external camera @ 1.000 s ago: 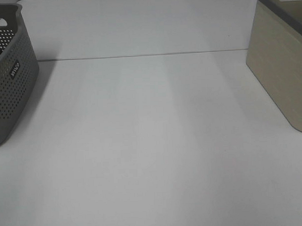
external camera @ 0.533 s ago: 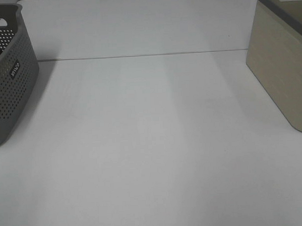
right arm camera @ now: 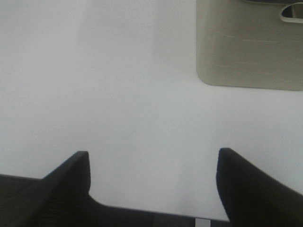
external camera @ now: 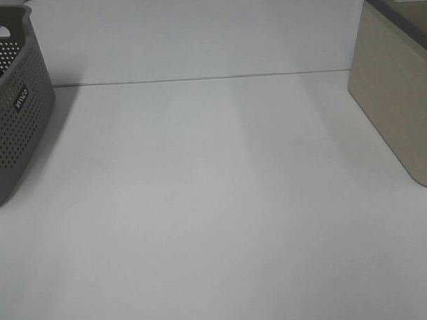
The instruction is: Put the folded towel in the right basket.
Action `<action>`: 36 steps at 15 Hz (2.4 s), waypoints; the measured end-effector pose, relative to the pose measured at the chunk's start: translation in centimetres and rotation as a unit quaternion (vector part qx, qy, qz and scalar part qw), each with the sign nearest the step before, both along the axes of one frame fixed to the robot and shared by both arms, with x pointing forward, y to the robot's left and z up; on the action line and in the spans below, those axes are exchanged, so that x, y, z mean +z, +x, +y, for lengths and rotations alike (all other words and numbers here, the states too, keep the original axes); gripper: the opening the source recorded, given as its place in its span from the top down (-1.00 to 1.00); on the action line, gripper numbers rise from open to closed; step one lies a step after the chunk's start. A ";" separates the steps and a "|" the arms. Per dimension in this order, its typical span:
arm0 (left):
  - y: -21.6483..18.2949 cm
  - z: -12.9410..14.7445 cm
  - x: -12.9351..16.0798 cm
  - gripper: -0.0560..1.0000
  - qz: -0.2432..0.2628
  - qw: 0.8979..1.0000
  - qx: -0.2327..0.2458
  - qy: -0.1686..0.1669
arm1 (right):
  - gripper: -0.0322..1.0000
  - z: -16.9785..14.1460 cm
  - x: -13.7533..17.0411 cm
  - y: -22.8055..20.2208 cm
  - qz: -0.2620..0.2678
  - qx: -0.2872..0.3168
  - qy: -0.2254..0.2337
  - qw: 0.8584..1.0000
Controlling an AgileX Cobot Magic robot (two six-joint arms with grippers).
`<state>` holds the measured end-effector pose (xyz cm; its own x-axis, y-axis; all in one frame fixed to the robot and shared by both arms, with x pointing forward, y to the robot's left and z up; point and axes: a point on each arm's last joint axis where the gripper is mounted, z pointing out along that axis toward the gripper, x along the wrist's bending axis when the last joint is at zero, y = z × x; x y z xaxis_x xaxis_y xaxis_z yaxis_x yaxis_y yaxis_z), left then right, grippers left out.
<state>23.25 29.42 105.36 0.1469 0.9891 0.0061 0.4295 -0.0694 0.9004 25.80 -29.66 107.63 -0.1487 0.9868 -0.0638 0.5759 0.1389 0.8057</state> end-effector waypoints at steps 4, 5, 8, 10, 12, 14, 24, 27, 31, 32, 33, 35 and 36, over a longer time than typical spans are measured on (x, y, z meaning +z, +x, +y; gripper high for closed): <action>0.0 0.0 0.0 -0.95 0.000 1.000 0.000 0.000 | -0.43 -0.2 -1.7 -2.4 -0.080 0.009 -0.001 0.997; 0.0 0.0 0.0 -0.95 0.000 1.000 0.000 0.000 | -0.43 -0.2 -1.8 -2.7 -0.091 0.012 -0.002 0.996; 0.0 0.0 0.0 -0.95 0.000 1.000 0.000 0.000 | -0.43 0.0 -1.9 -2.8 -0.091 0.019 0.011 0.996; 0.0 0.0 0.0 -0.95 0.000 1.000 0.000 0.000 | -0.43 0.1 -2.3 -2.7 -0.081 0.019 0.022 0.996; 0.0 0.0 0.0 -0.95 0.000 1.000 0.000 0.000 | -0.43 0.2 -2.3 -2.7 -0.080 0.016 0.028 0.996; 0.0 0.0 0.0 -0.95 0.000 1.000 0.000 0.000 | -0.43 0.2 -2.3 -2.7 -0.080 0.016 0.028 0.996; 0.0 0.0 0.0 -0.95 0.000 1.000 0.000 0.000 | -0.43 0.2 -2.3 -2.6 -0.081 -0.009 0.026 0.996; 0.0 0.0 0.0 -0.95 0.000 1.000 0.000 0.000 | -0.43 0.2 -2.3 -2.6 -0.081 -0.009 0.026 0.996; 0.0 0.0 0.0 -0.95 0.000 1.000 0.000 0.000 | -0.43 0.2 -2.3 -2.6 -0.081 -0.009 0.026 0.996; 0.0 0.0 0.0 -0.95 0.000 1.000 0.000 0.000 | -0.43 0.2 -2.3 -2.6 -0.081 -0.009 0.026 0.996; 0.0 0.0 0.0 -0.95 0.000 1.000 0.000 0.000 | -0.43 0.2 -2.3 -2.6 -0.081 -0.009 0.026 0.996; 0.0 0.0 0.0 -0.95 0.000 1.000 0.000 0.000 | -0.43 0.2 -2.3 -2.6 -0.081 -0.009 0.026 0.996; 0.0 0.0 0.0 -0.95 0.000 1.000 0.000 0.000 | -0.43 0.2 -2.3 -2.6 -0.081 -0.009 0.026 0.996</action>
<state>23.25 29.42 105.36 0.1469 0.9891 0.0061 0.4295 -0.0694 0.9004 23.15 -29.46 105.38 -0.1221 0.9920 -0.0333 0.4404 0.0842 0.8939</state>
